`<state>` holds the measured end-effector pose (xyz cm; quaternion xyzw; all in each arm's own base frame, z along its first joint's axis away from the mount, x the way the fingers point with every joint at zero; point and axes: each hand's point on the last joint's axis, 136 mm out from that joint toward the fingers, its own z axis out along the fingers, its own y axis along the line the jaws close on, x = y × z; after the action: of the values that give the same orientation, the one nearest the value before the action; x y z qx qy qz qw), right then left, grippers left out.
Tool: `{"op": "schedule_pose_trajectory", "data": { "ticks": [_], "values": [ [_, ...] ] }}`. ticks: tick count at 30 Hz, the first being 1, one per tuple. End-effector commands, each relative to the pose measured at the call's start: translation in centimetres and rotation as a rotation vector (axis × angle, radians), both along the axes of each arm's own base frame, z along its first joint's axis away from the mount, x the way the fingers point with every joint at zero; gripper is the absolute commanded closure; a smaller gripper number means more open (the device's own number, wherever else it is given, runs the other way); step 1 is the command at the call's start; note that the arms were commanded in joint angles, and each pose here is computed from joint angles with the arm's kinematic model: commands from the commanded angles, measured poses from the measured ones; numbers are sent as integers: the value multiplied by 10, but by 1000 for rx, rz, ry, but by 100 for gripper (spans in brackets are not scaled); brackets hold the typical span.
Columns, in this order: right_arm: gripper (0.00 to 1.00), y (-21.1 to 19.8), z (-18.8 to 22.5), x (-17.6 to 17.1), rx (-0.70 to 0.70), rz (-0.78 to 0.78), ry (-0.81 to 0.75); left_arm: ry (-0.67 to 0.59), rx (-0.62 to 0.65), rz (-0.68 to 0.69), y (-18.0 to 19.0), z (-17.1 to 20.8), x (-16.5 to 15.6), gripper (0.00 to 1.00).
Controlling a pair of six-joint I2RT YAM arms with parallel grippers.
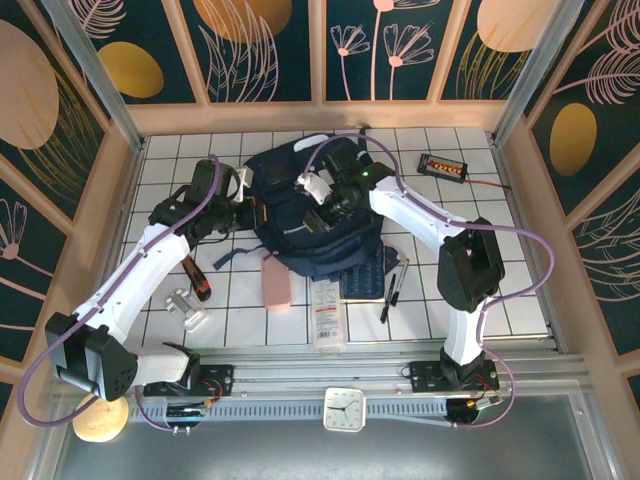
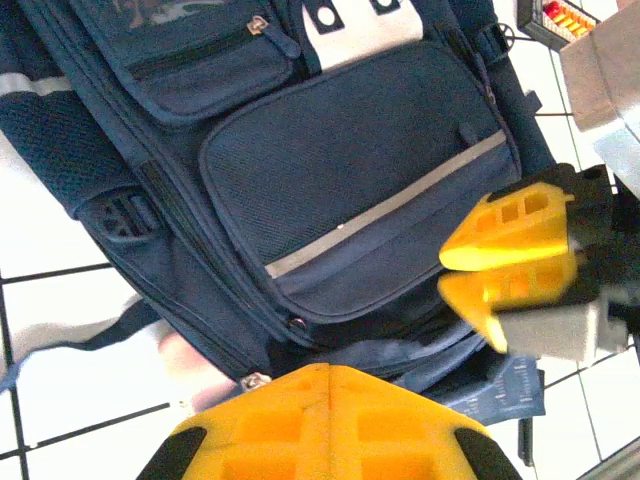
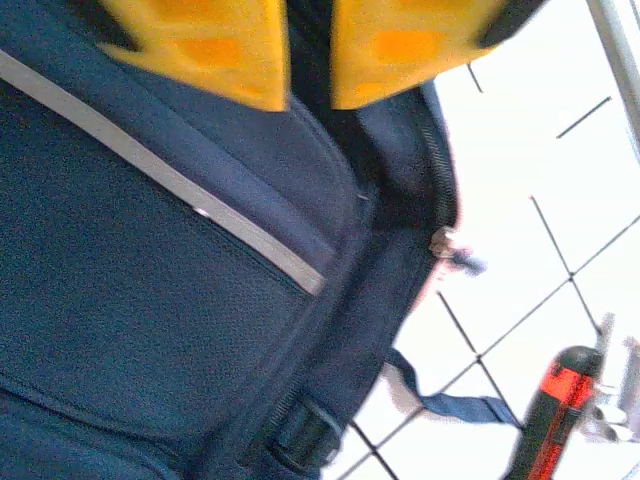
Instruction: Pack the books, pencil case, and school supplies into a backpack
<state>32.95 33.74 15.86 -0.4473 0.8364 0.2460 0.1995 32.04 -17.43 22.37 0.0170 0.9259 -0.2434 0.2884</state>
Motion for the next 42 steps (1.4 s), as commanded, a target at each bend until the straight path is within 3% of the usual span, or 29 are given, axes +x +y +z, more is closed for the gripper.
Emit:
{"op": "schedule_pose_trajectory", "data": {
  "ticks": [1,5,7,8,10,12,17,22,27,36,42],
  "values": [
    [100,-15,0,13,-37,-44,-27,-38,55,12,14,6,0,100],
    [96,-17,16,23,13,-138,-14,-37,55,17,16,-1,-2,100],
    [63,-35,24,42,83,-367,87,-77,68,-29,6,3,-2,99],
    [52,-58,25,56,128,-498,142,-123,91,-83,-5,9,-3,84],
    [39,-101,25,67,203,-740,206,-202,145,-205,-34,16,-7,67],
    [32,-134,24,65,284,-886,261,-227,186,-301,-62,13,-6,61],
    [30,-181,-1,46,278,-1076,426,-248,262,-462,-120,-14,13,49],
    [30,-193,0,35,333,-1118,439,-222,368,-628,-170,-57,24,41],
    [30,-192,-5,31,332,-1118,462,-191,410,-767,-200,-83,9,38],
    [30,-191,-14,26,337,-1115,477,-129,481,-731,-198,-110,18,43],
    [30,-193,-23,23,312,-1135,484,-118,379,-714,-222,-102,24,44]
  ]
}}
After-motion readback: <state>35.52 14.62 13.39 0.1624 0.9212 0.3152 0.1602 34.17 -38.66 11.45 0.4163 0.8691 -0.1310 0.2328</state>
